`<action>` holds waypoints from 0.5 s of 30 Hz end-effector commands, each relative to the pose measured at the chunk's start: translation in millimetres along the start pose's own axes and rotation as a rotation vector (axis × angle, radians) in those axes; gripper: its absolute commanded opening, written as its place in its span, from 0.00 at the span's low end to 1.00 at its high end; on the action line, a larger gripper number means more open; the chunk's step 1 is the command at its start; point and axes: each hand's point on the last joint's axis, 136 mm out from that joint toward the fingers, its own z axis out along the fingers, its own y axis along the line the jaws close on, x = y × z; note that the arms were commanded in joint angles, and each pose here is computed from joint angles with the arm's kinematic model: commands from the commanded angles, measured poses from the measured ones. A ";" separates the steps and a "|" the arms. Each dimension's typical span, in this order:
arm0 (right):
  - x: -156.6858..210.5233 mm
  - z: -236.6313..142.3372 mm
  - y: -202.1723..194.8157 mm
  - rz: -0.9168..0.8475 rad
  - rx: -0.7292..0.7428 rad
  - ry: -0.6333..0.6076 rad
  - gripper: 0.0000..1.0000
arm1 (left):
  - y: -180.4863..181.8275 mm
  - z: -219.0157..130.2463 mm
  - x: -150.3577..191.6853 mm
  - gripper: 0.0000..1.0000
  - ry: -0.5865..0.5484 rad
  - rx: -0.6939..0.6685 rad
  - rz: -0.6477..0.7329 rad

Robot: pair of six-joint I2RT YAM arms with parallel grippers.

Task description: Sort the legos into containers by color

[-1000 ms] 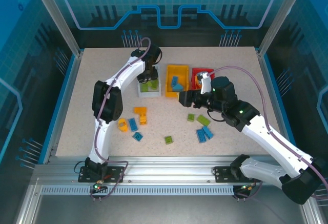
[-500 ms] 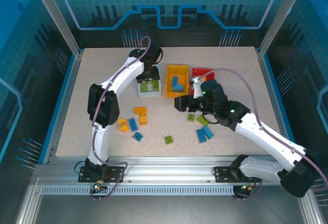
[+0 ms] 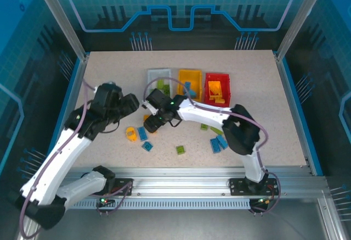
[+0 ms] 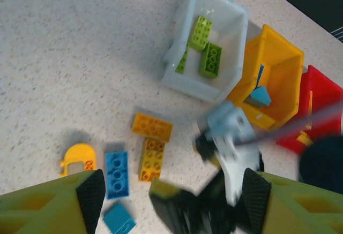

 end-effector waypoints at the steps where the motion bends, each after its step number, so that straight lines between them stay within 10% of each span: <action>1: 8.2 16.1 -10.3 -0.086 0.067 0.108 0.81 | 16.9 -9.9 15.4 0.73 0.023 0.003 -0.059; 15: -4.5 61.7 -26.4 -0.114 0.147 0.184 0.81 | 17.7 -21.0 26.2 0.73 0.062 0.043 -0.083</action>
